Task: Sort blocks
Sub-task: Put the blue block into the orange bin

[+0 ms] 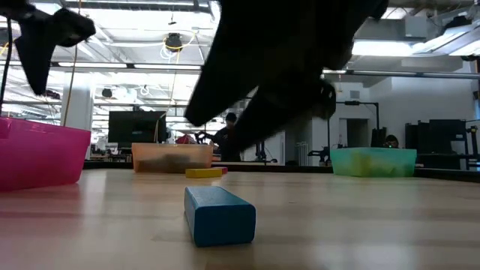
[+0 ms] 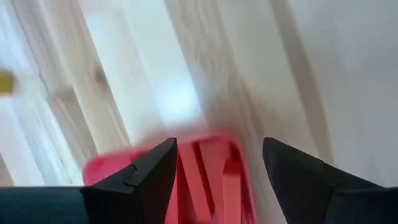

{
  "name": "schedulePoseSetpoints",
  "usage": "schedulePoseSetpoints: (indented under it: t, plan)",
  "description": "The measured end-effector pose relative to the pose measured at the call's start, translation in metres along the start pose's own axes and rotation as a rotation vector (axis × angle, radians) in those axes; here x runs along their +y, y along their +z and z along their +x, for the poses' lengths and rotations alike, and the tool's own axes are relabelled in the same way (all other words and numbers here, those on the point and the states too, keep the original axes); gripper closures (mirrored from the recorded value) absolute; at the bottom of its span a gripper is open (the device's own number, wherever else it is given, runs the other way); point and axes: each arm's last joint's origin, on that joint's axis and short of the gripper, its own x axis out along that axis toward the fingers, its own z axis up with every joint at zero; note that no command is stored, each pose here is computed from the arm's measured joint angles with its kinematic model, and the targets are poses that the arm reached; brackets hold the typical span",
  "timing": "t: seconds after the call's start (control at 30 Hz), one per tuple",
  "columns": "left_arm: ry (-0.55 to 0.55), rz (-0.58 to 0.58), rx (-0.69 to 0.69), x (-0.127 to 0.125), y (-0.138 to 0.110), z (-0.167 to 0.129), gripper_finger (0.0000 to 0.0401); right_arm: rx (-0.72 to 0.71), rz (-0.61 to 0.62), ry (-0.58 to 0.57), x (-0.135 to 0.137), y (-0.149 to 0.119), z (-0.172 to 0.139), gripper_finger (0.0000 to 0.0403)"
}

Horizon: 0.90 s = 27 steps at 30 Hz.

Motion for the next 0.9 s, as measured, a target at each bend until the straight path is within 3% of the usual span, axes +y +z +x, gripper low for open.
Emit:
schedulePoseSetpoints:
  t: [0.23,0.5,0.7,0.9]
  plan:
    - [-0.026,0.056,-0.152,0.000,0.010,-0.009,0.0167,0.052,0.016,-0.056,0.002,-0.009,0.024,0.0143]
    - [-0.024,0.106,-0.196,0.000,0.014,-0.010,0.0167,0.152,-0.058,-0.192,0.014,-0.009,0.049,0.0143]
    - [-0.028,0.108,-0.218,-0.001,0.016,-0.011,0.0167,0.198,-0.146,-0.345,0.019,-0.007,0.041,0.0147]
    - [-0.029,0.106,-0.220,-0.001,0.016,-0.011,0.0167,0.273,-0.270,-0.424,0.016,-0.010,0.031,0.0183]
